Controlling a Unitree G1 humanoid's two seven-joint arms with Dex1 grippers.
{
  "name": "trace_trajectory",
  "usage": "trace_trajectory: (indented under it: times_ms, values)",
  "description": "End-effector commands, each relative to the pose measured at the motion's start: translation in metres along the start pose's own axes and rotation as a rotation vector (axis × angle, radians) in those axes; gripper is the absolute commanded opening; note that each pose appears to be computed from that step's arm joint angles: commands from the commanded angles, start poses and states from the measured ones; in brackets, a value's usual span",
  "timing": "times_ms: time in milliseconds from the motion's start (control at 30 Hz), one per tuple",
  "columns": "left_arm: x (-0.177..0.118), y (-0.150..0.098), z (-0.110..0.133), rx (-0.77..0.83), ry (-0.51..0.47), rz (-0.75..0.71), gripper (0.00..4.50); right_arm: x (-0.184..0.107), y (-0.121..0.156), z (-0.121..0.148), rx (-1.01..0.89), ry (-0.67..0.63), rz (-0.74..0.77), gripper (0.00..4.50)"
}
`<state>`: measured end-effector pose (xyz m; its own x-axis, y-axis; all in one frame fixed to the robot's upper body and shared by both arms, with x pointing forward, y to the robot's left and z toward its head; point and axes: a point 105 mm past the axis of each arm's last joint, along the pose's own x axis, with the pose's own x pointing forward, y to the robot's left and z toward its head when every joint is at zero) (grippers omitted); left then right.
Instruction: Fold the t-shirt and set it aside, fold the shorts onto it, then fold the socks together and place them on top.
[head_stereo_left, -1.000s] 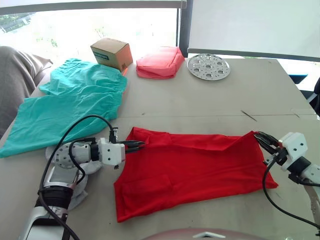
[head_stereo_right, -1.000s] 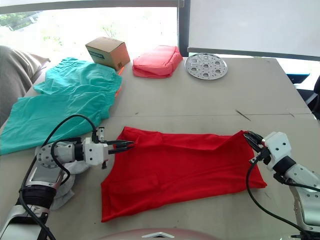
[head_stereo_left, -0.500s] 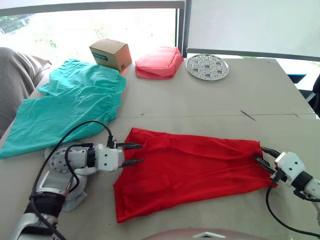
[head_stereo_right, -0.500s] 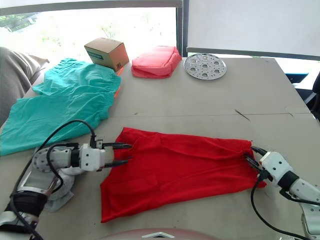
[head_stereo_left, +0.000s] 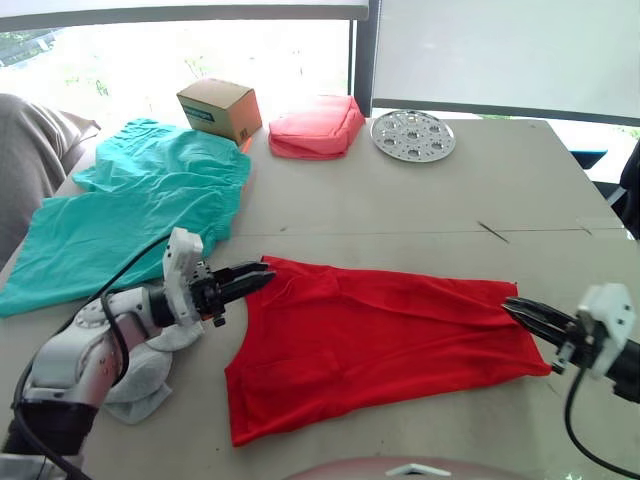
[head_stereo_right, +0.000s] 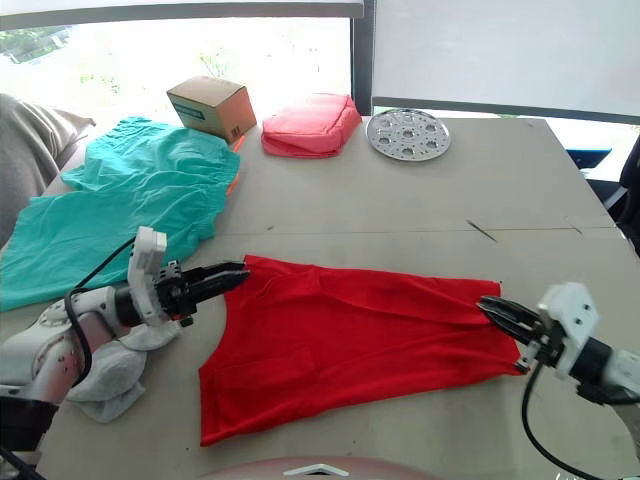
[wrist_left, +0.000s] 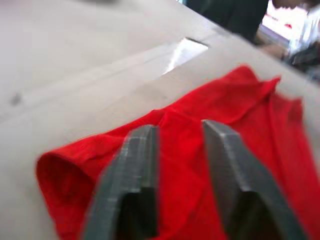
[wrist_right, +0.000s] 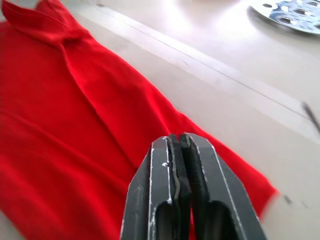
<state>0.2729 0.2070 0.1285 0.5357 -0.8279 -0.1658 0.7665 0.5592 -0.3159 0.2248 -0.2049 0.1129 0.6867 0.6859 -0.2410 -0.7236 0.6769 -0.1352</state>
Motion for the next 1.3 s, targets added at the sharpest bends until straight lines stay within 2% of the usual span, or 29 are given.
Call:
trace_trajectory:
  times_ms: [33,133,233,333,433,467,567,700,733,800,967,1100,1200,1300]
  values:
    - [0.013,-0.001,0.008,-0.103,0.024,0.004,0.04,0.020,-0.006,-0.010,-0.020,0.065,-0.003,0.00]
    - [0.024,-0.004,0.004,-0.172,0.084,-0.016,0.04,0.032,-0.015,-0.013,-0.027,0.074,-0.027,0.00]
    - [0.030,-0.007,-0.021,-0.204,0.256,-0.024,0.04,0.041,-0.011,-0.013,-0.030,0.063,-0.007,0.00]
    - [0.023,-0.014,-0.032,-0.209,0.347,-0.075,0.04,0.043,-0.007,-0.010,-0.027,0.054,0.006,0.00]
    - [0.003,-0.035,-0.031,-0.195,0.392,-0.242,0.04,0.041,-0.005,-0.010,-0.027,0.054,0.013,0.00]
    - [-0.005,-0.035,-0.028,-0.200,0.394,-0.265,0.04,0.041,-0.005,-0.010,-0.028,0.055,0.014,0.00]
    - [-0.009,-0.020,-0.010,-0.184,0.304,-0.225,0.04,0.042,-0.005,-0.011,-0.029,0.060,0.011,0.00]
    - [0.004,0.001,0.009,-0.130,0.193,-0.127,0.04,0.048,-0.007,-0.014,-0.037,0.067,-0.006,0.00]
    - [0.014,0.013,0.011,-0.118,0.177,-0.054,0.04,0.050,-0.007,-0.015,-0.043,0.076,-0.005,0.00]
    - [0.030,0.025,0.007,-0.095,0.198,0.031,0.04,0.054,-0.006,-0.019,-0.047,0.093,0.002,0.00]
    - [0.045,0.024,-0.005,-0.086,0.274,0.052,0.04,0.058,0.000,-0.014,-0.043,0.063,0.046,0.00]
    - [0.050,0.012,-0.013,-0.066,0.334,-0.028,0.04,0.060,0.008,-0.013,-0.024,0.051,0.093,0.00]
    - [0.039,-0.001,-0.015,-0.036,0.375,-0.136,0.04,0.060,0.008,-0.021,-0.022,0.088,0.099,0.00]
    - [0.023,-0.004,-0.020,0.005,0.433,-0.184,0.04,0.060,0.007,-0.029,-0.027,0.122,0.096,0.00]
